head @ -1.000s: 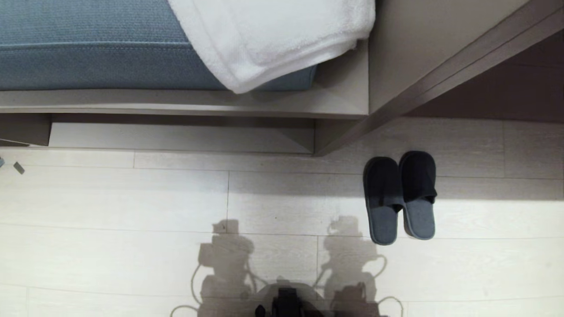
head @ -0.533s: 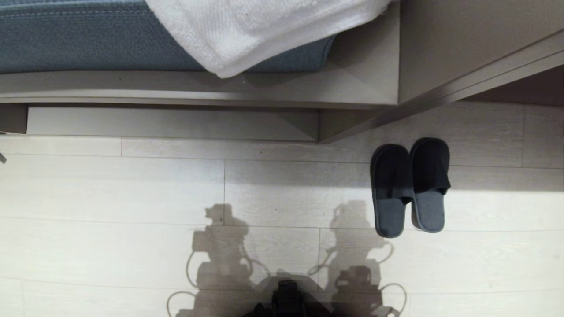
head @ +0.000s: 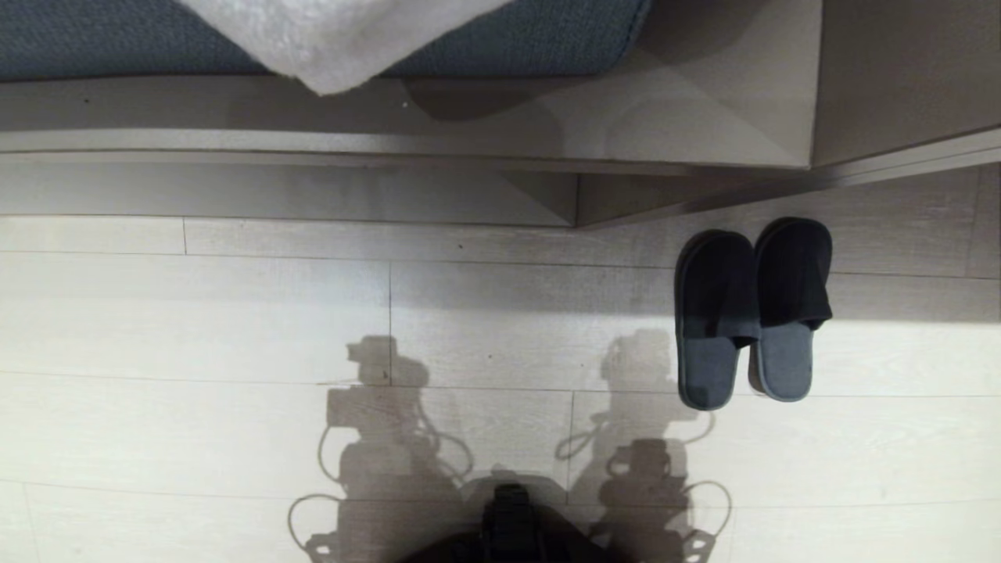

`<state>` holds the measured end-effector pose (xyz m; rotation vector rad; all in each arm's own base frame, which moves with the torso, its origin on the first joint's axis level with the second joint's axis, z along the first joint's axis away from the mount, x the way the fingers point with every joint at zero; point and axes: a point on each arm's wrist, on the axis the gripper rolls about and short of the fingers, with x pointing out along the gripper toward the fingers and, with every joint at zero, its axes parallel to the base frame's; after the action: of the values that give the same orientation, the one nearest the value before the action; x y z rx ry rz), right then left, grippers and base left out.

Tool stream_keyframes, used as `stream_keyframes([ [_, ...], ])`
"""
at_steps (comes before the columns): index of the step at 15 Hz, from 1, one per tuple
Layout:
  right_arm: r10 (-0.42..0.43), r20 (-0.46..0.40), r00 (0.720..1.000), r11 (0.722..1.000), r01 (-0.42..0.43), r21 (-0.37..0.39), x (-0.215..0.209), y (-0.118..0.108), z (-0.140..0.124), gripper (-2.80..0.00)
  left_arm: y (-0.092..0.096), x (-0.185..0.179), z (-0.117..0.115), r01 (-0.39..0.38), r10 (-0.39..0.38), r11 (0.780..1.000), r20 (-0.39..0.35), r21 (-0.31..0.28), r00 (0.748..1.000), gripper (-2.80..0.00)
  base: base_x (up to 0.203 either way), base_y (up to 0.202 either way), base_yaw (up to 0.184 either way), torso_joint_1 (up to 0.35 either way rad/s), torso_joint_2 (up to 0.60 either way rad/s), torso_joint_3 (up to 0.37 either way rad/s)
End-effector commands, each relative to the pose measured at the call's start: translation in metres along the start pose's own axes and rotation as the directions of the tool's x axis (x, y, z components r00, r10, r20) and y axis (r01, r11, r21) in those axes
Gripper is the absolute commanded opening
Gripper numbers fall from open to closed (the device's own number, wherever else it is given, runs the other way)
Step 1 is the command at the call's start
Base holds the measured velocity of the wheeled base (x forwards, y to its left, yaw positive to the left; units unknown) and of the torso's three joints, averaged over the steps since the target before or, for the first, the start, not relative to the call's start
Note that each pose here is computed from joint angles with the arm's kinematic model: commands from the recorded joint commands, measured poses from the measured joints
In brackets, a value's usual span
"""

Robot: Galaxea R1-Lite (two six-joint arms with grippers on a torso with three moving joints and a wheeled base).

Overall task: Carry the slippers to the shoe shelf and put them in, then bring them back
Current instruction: Pick up the slippers on the floor

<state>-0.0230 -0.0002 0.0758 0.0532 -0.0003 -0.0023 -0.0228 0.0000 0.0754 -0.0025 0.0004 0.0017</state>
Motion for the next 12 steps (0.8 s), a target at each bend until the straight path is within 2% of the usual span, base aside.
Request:
stream_keyframes([
  [1,0.004,0.013,1.000,1.000,-0.004,-0.001,-0.001,0.000,0.006,-2.80,0.000,0.000,0.000,-0.001,0.001,1.000,-0.001,0.001,1.000,-2.80,0.000,0.000,0.000,0.005,0.00,-0.062],
  [3,0.006,-0.013,1.000,1.000,-0.006,-0.002,0.002,0.002,0.027,-2.80,0.000,0.000,0.000,0.000,0.000,1.000,-0.001,-0.001,1.000,-2.80,0.000,0.000,0.000,0.002,0.00,-0.021],
  [7,0.003,-0.158,0.987,1.000,-0.005,-0.012,0.042,0.004,0.071,-2.80,0.000,0.000,0.000,-0.001,0.001,1.000,0.000,0.001,1.000,-2.80,0.000,0.000,0.000,0.000,0.00,0.000],
  [9,-0.010,-0.253,0.967,1.000,0.004,-0.023,0.079,0.005,0.080,-2.80,0.000,0.000,0.000,-0.001,0.001,1.000,0.000,0.001,1.000,-2.80,0.000,0.000,0.000,0.000,0.00,0.000],
  [12,-0.031,-0.363,0.931,0.998,0.006,-0.069,0.139,0.005,0.077,-2.80,0.000,0.000,0.000,-0.001,0.001,1.000,0.000,-0.001,1.000,-2.80,0.000,0.000,0.000,0.000,0.00,0.000],
])
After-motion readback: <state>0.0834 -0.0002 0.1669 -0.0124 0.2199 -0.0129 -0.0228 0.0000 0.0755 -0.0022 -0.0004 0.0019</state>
